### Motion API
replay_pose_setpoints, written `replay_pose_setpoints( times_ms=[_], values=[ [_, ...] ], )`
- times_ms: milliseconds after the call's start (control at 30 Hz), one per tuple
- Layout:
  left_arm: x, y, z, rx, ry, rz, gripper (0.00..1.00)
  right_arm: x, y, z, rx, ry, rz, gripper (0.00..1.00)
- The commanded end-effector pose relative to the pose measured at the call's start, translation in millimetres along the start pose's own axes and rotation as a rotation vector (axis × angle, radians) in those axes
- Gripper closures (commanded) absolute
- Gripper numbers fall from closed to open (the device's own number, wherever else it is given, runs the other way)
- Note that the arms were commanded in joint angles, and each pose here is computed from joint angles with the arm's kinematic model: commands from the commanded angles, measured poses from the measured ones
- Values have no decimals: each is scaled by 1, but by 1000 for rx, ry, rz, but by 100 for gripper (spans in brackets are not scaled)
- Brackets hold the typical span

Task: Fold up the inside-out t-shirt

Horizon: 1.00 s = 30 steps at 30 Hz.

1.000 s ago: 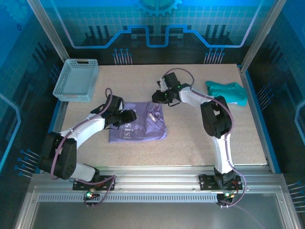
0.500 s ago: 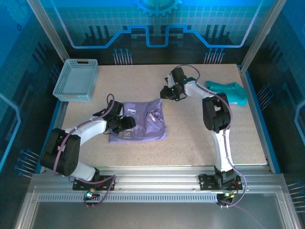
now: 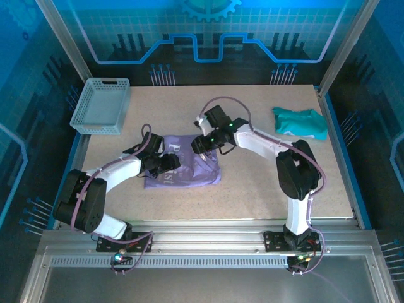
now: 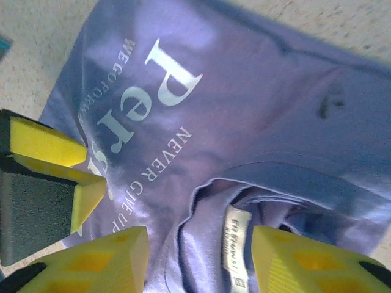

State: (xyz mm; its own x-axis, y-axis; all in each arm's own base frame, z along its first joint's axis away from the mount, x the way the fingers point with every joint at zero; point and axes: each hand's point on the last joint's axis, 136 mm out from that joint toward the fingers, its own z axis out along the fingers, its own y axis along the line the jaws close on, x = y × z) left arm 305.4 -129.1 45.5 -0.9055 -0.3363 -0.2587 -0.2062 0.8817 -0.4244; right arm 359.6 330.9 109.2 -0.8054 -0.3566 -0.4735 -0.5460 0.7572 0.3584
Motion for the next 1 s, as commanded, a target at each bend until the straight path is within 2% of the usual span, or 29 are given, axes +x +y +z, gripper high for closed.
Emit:
replay_pose_setpoints(
  times_ms=[0,200,367,533,667,800,967],
  values=[
    [1,-2,-3,9,6,28,34,8,-19,16,43,50,33,49],
    [-19,-5,-26,-8,-87,41,34,26,-7,-9,30,32,7,47],
    [-56,-8,-41,56,-200,-18,34,64,22,-24,-6,45,-20,44],
    [-98,-22,-15,111,-174,-41,34,105,42,-3,-76,90,78,44],
    [-120,-3,18,53,-111,-93,34,123,23,14,-23,130,163,45],
    [-97,24,34,-5,-14,-150,35,127,-16,26,71,182,240,45],
    [-26,18,23,65,80,-152,35,111,-67,23,132,175,317,45]
  ],
)
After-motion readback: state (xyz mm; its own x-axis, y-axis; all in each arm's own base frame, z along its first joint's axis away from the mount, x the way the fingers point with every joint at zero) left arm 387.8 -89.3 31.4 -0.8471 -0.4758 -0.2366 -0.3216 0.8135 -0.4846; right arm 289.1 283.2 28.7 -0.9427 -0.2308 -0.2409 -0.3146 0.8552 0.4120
